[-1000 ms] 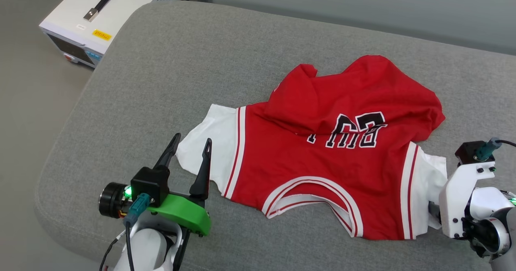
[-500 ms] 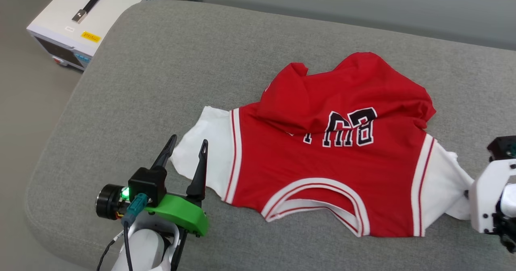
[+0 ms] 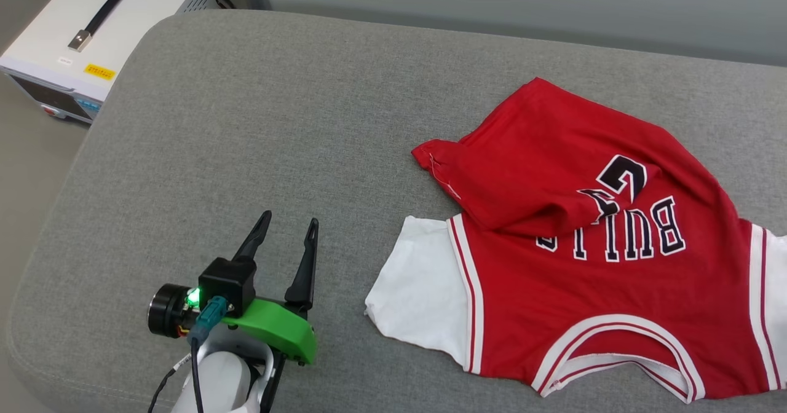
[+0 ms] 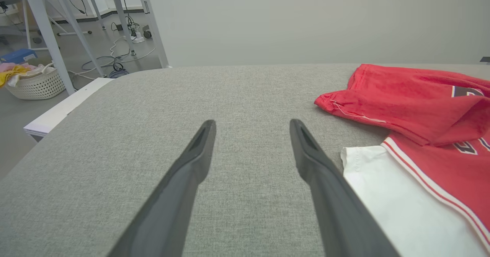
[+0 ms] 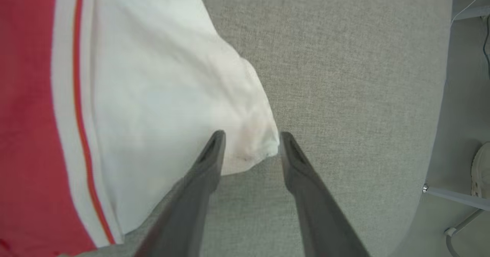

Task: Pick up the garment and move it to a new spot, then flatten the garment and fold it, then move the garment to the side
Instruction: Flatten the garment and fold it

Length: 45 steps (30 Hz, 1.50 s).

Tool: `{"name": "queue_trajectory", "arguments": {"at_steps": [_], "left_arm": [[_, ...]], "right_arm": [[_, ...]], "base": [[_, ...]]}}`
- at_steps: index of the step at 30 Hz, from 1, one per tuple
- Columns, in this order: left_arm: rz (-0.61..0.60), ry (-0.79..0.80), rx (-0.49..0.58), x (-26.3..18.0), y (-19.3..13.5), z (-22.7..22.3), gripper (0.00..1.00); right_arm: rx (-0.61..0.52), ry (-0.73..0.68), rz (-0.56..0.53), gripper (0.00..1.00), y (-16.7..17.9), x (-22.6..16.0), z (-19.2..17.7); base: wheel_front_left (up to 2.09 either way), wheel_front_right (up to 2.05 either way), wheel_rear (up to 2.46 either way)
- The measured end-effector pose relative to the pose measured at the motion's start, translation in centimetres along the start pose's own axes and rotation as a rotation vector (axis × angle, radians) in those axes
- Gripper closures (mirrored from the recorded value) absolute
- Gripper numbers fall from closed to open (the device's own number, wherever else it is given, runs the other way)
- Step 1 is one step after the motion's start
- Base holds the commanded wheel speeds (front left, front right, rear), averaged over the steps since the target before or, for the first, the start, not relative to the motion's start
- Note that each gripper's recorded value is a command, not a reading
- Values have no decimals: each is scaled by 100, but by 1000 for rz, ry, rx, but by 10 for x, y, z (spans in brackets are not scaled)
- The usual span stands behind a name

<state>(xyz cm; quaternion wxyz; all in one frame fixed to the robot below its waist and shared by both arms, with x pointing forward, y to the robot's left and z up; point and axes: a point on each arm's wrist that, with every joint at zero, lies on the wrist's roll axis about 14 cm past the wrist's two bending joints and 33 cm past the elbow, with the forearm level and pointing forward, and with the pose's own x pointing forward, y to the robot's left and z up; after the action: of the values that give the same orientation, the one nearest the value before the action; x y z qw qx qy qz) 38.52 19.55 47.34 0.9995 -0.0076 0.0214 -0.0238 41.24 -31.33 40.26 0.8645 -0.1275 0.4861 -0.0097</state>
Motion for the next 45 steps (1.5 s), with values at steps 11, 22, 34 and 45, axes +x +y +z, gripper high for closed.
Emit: {"name": "queue_trajectory", "arguments": {"at_steps": [11,22,34,45], "left_arm": [[-30,-24,-16,-5,-9,9,0],[-117,4,-46,-17,-37,8,0],[-271,483,-40,-33,-80,-46,0],[-231,747,39,-36,-75,-87,0]], "right_arm": [[55,-384,8,0,6,-26,49],[193,-799,69,0,37,-87,65],[303,-890,57,0,47,-118,46],[320,-812,26,0,42,-107,24]], "base": [[0,0,0],[0,0,0],[0,0,0],[0,0,0]]}}
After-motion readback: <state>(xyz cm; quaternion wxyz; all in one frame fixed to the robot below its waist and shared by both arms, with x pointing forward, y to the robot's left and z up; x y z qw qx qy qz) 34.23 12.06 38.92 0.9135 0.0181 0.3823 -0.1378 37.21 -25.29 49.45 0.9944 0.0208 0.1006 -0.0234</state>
